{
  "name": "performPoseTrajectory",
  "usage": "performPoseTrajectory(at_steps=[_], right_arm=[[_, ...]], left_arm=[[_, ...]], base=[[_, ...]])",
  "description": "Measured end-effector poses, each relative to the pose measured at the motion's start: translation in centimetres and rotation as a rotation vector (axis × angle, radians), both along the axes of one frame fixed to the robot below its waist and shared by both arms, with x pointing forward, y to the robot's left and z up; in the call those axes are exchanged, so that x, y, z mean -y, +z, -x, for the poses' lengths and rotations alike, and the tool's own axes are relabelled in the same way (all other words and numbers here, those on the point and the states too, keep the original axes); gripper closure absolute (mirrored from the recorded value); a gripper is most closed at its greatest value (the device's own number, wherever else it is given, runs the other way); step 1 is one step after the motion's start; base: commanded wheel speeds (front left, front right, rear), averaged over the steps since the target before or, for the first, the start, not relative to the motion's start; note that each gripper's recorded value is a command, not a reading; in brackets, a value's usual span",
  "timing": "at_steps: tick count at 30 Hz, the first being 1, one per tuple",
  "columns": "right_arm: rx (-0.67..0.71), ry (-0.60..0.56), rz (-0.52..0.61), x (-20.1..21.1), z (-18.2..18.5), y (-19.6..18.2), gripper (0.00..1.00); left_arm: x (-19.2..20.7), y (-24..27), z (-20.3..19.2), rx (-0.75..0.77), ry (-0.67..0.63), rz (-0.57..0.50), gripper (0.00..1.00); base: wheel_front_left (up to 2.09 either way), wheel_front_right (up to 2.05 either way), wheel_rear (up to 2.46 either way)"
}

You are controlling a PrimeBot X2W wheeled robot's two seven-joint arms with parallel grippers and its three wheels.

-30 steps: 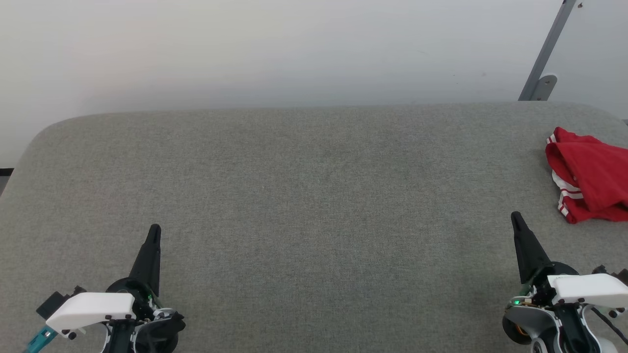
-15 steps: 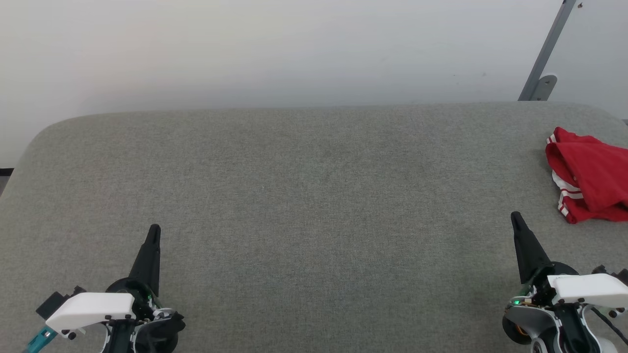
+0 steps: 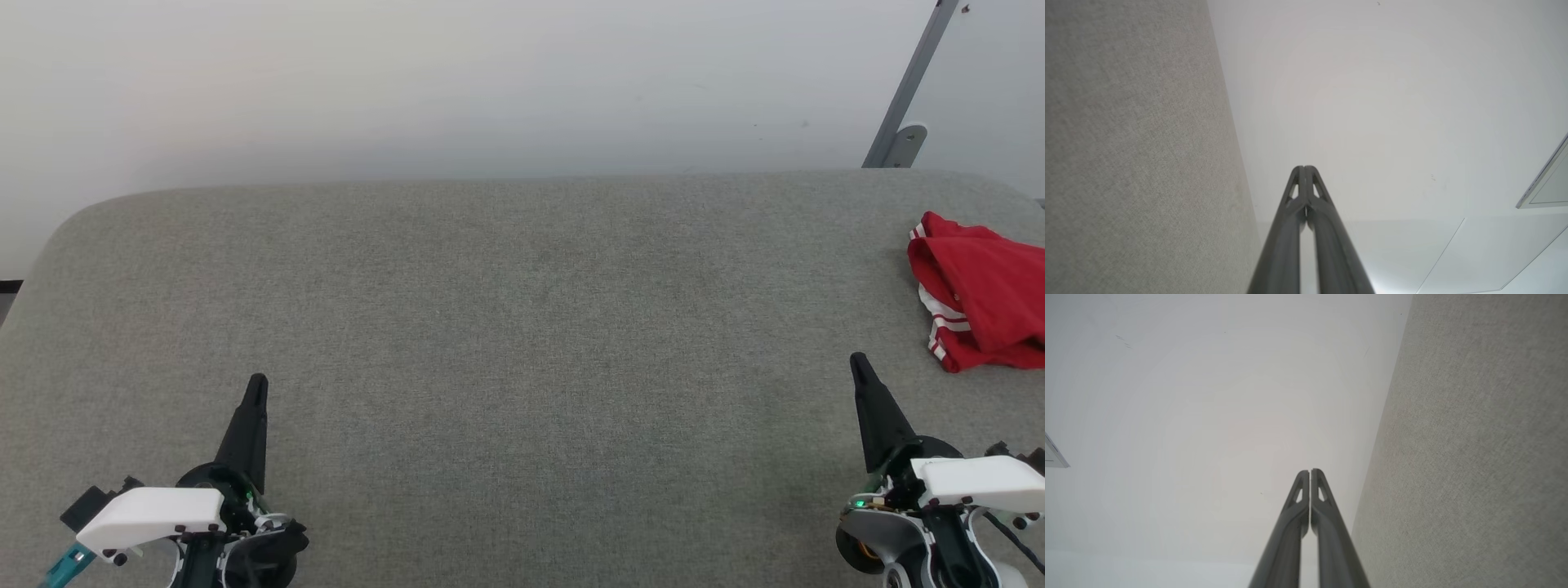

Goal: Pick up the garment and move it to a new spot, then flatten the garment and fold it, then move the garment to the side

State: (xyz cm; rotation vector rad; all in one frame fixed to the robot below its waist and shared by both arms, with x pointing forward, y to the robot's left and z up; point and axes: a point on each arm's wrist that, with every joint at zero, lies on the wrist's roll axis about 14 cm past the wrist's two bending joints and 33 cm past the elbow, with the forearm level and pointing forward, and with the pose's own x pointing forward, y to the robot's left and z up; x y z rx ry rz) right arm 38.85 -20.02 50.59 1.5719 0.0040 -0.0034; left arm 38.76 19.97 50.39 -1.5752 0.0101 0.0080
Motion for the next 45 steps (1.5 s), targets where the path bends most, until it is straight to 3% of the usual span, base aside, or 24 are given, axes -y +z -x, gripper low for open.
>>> performPoseTrajectory(at_steps=[45], right_arm=[[0.0, 0.0, 0.0, -0.01, 0.0, 0.0, 1.0]], left_arm=[[-0.03, 0.0, 0.0, 0.0, 0.001, 0.001, 1.0]], base=[[0.0, 0.0, 0.0]])
